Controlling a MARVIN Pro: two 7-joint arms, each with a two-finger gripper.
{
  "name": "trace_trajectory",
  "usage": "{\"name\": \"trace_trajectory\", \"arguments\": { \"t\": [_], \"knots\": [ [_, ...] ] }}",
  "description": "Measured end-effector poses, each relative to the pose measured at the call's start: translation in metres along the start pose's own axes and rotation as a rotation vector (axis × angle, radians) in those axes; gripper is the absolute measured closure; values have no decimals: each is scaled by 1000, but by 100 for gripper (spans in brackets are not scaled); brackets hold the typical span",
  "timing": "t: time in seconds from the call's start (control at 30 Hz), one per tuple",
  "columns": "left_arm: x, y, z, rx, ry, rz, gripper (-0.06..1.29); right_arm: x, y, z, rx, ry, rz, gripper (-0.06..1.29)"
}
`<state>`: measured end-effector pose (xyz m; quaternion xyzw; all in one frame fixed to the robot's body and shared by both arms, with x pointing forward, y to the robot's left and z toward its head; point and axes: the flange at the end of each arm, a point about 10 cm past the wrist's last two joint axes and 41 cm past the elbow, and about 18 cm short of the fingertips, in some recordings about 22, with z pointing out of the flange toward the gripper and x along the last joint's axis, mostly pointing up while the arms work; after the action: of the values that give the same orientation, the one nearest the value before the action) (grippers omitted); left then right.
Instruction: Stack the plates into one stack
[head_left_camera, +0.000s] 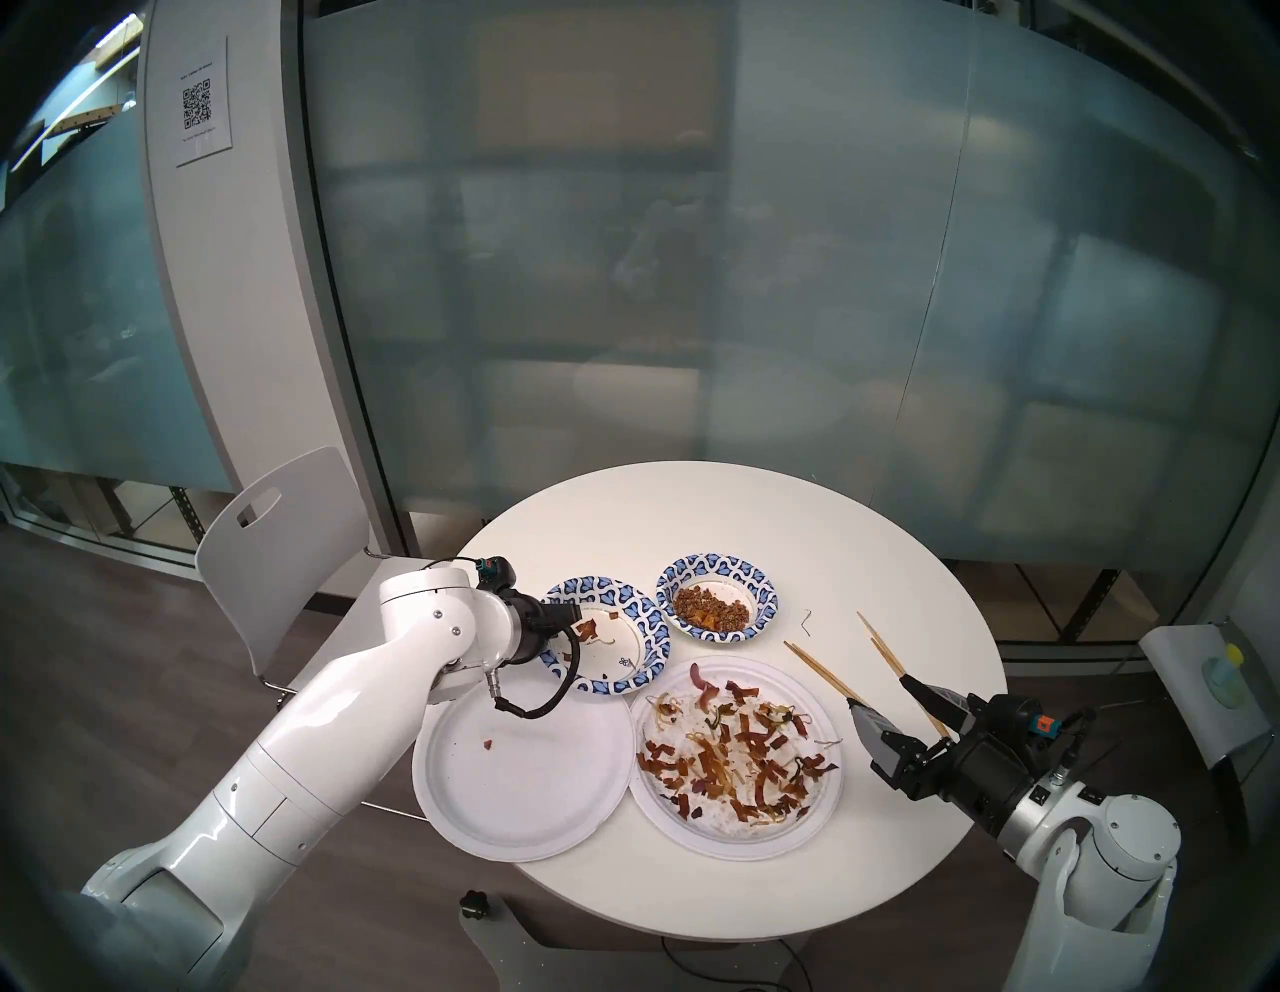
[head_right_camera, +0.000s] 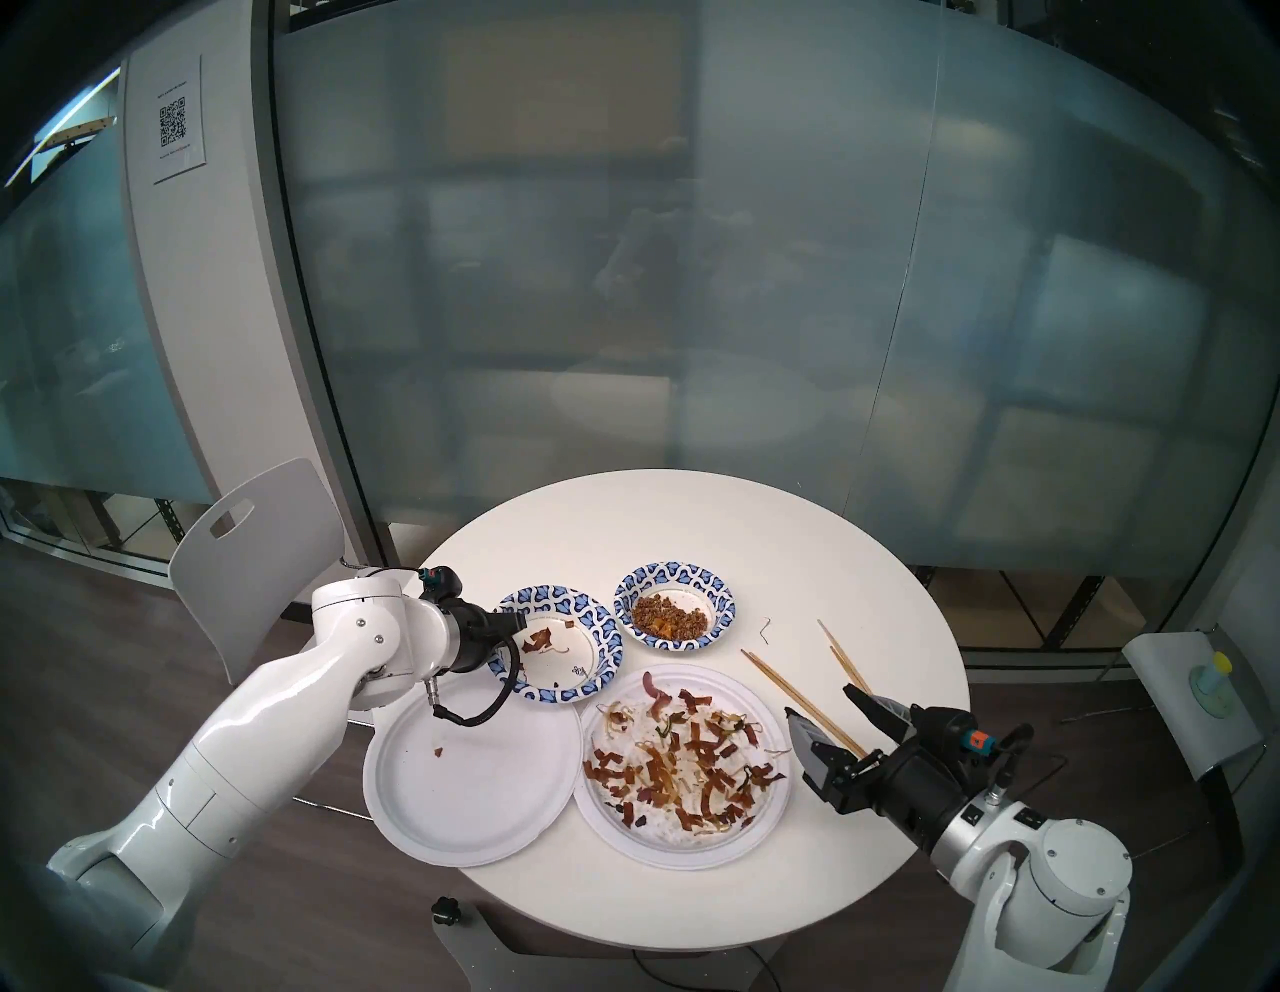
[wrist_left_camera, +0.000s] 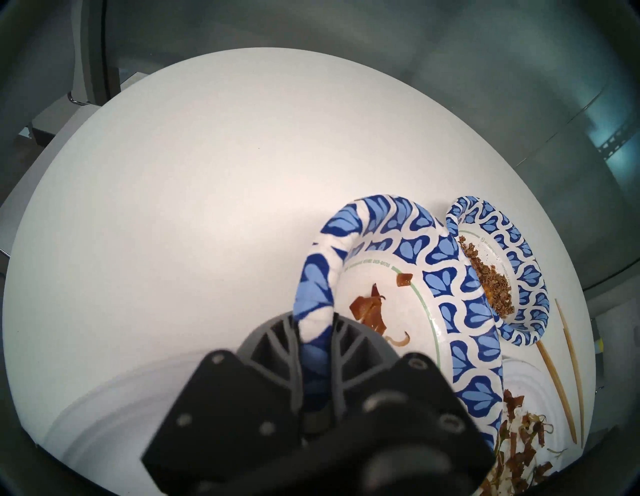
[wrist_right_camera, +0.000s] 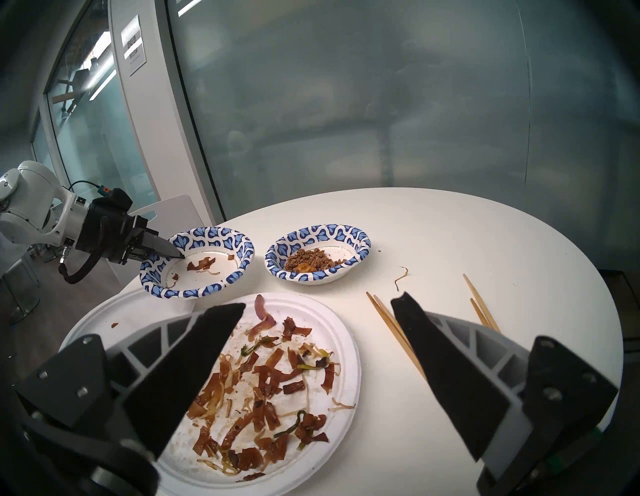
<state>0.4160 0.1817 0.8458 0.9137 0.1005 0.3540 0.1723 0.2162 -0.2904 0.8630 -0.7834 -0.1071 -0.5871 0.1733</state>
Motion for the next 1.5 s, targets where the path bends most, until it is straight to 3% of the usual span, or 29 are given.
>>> {"name": "trace_trajectory", "arguments": {
  "t": [0.37,0.57,0.97,1.23,1.5],
  "knots": [
    [16,-7,-7,-24,19,-116,113,0,0,0,0,0,0,1],
    [21,0,-10,-33,15,-147,113,0,0,0,0,0,0,1],
    [9,49,7,-70,-44,-162,113,0,0,0,1,0,-1,1],
    [9,77,22,-77,-65,-181,113,0,0,0,1,0,-1,1],
    [13,102,24,-92,-62,-184,113,0,0,0,1,-1,-1,1]
  ]
}}
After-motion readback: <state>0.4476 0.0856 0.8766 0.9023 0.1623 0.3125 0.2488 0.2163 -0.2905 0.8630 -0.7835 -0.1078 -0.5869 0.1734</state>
